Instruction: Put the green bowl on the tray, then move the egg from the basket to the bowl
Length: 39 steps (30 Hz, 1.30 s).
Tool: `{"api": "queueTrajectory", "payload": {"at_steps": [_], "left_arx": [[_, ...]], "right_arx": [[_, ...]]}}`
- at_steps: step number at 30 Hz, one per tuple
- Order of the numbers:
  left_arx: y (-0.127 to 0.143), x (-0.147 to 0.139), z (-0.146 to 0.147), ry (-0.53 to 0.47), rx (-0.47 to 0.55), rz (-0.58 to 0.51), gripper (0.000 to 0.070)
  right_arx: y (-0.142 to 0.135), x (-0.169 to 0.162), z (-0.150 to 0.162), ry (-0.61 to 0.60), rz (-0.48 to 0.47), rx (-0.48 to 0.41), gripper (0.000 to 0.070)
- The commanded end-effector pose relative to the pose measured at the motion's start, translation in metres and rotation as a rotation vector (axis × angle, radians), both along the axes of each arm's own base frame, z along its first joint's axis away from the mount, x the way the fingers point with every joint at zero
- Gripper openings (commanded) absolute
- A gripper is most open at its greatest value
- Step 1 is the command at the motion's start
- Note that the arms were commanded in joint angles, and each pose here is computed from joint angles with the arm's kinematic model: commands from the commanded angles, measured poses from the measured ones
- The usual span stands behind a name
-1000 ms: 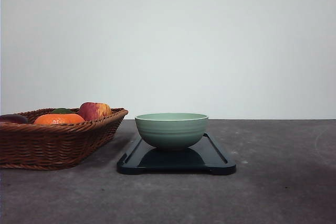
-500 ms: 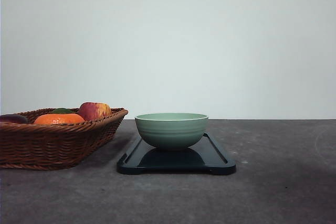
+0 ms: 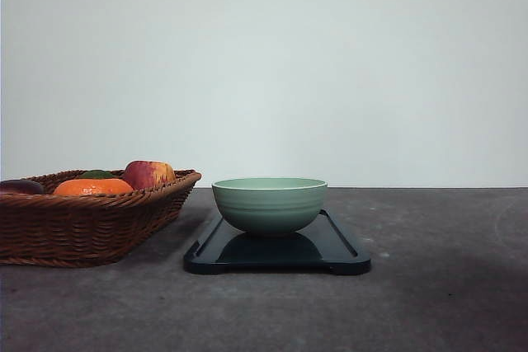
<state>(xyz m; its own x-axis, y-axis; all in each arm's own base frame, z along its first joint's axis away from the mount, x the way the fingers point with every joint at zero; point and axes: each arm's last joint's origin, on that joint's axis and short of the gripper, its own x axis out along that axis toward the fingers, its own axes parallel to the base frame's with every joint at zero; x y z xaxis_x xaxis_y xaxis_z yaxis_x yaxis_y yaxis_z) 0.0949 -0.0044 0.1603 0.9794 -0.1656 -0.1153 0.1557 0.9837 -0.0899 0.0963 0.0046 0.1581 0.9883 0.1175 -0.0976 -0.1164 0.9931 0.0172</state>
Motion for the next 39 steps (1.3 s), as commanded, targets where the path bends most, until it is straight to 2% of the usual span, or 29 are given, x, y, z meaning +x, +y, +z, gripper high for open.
{"api": "queueTrajectory", "payload": {"at_steps": [1, 39], "left_arx": [[0.0002, 0.0011, -0.0053, 0.007, 0.006, 0.0, 0.0], [0.0002, 0.0011, -0.0053, 0.007, 0.006, 0.0, 0.0]], "right_arx": [[-0.0001, 0.0004, -0.0002, -0.007, -0.004, 0.011, 0.0017], [-0.0001, 0.0004, -0.0002, -0.007, -0.004, 0.011, 0.0017]]}}
